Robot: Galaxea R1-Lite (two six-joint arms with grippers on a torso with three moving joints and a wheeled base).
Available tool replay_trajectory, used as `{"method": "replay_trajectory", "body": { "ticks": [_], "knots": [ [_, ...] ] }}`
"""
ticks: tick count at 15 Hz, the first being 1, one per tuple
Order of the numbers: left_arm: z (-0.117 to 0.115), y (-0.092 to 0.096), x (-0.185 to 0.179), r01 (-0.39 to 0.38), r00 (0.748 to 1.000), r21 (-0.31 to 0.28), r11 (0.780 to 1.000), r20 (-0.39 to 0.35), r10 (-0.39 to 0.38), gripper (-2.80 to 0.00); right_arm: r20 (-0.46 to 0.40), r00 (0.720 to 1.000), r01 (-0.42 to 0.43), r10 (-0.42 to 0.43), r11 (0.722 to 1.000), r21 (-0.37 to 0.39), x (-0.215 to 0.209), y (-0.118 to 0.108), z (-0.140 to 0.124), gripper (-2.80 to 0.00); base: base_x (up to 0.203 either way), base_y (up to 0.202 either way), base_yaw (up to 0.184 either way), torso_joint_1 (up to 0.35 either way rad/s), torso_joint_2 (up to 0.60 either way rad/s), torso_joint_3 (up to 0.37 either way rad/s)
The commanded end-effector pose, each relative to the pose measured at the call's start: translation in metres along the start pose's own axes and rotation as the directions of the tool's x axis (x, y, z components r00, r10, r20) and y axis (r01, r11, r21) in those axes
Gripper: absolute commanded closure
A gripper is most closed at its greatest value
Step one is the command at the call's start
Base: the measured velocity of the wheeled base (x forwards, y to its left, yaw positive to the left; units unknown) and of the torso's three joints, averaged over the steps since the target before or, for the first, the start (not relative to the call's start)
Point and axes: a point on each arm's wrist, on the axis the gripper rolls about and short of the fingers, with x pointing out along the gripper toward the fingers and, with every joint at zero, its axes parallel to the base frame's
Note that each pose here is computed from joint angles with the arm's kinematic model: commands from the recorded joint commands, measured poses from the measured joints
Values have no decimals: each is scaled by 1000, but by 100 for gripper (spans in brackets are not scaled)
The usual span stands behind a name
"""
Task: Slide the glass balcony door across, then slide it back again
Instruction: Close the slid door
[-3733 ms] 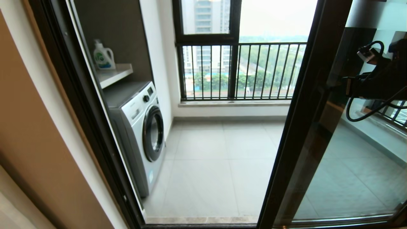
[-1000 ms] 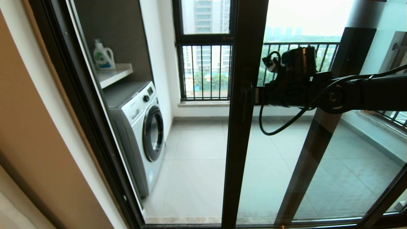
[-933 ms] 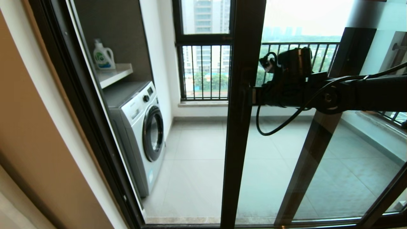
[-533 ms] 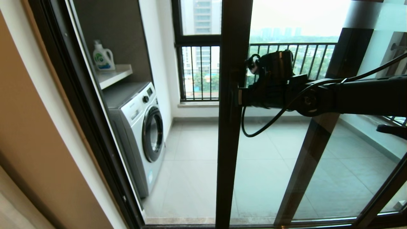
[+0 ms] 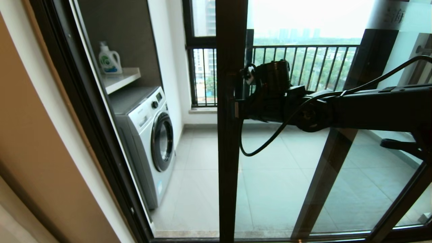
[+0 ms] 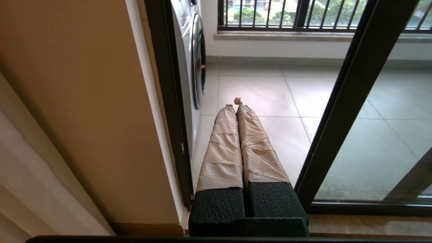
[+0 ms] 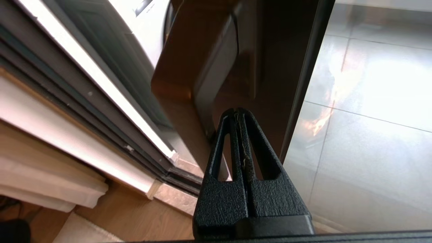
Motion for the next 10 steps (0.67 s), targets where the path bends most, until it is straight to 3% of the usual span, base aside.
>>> {"method": "replay_trajectory", "body": {
  "ticks": [1,5,10],
  "knots": [
    [0,0,0,1,1000,1,1000,-1,-1,0,-7,1000,-23,23,1000,0,1,11,-3,0,0,0,0,0,0,0],
    [0,0,0,-1,1000,0,1000,-1,1,0,20,1000,-19,19,999,27,-14,13,8,0,0,0,0,0,0,0],
    [0,0,0,-1,1000,1,1000,-1,1,0,26,999,31,-32,999,41,-69,-4,18,0,0,0,0,0,0,0]
  ]
}}
